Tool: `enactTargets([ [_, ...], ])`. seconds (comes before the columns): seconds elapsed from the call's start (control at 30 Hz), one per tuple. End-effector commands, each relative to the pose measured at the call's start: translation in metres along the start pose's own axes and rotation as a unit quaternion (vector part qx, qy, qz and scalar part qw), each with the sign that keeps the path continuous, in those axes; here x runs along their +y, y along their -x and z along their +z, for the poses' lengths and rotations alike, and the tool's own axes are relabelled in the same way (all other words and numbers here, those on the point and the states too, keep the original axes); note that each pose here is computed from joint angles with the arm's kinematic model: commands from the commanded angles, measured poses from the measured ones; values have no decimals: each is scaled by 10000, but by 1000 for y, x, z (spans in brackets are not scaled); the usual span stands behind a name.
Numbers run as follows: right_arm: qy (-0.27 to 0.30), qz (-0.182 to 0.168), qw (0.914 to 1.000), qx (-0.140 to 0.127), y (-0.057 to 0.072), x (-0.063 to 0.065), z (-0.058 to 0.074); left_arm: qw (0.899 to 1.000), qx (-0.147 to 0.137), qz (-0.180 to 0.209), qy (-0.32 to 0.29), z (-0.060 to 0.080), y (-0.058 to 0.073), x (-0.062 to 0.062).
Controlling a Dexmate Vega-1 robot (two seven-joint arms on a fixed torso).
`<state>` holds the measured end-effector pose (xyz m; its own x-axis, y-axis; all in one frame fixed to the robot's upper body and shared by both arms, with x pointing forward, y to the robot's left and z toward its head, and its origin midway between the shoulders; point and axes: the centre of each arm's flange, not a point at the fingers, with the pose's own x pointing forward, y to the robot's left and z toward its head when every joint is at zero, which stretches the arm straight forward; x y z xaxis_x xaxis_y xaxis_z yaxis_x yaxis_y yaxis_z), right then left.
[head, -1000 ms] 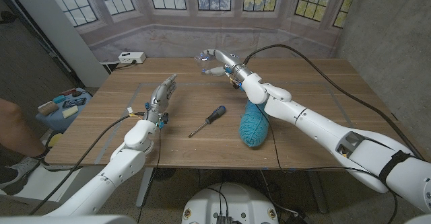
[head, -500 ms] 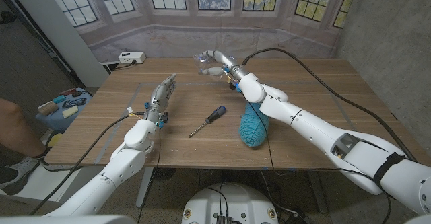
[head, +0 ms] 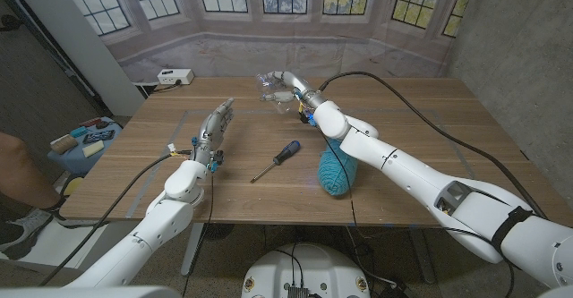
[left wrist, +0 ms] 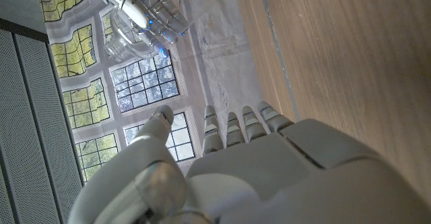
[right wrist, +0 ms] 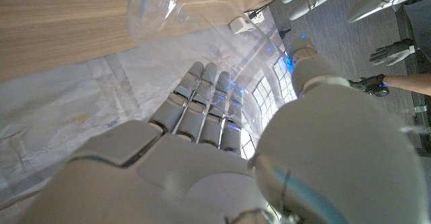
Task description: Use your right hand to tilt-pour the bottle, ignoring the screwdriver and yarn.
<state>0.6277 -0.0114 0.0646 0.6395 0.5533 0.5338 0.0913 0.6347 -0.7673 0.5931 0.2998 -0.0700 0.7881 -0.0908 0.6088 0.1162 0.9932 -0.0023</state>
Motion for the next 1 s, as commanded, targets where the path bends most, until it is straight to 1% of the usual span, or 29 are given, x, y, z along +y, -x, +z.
enactTargets([
  [0.03, -427, 25, 9990, 123, -3, 15, -2, 10000, 53, 33, -65, 5, 7, 4],
  [0.3, -556, 46, 9983, 161, -10, 27, -3, 9999, 36, 66, -91, 9, 10, 8],
  [0.53, -570, 30, 9982, 181, -17, 35, -6, 9999, 47, 99, -82, 9, 13, 8],
  [1.0, -621, 41, 9978, 231, -27, 45, -10, 9999, 15, 133, -69, 10, 13, 3],
])
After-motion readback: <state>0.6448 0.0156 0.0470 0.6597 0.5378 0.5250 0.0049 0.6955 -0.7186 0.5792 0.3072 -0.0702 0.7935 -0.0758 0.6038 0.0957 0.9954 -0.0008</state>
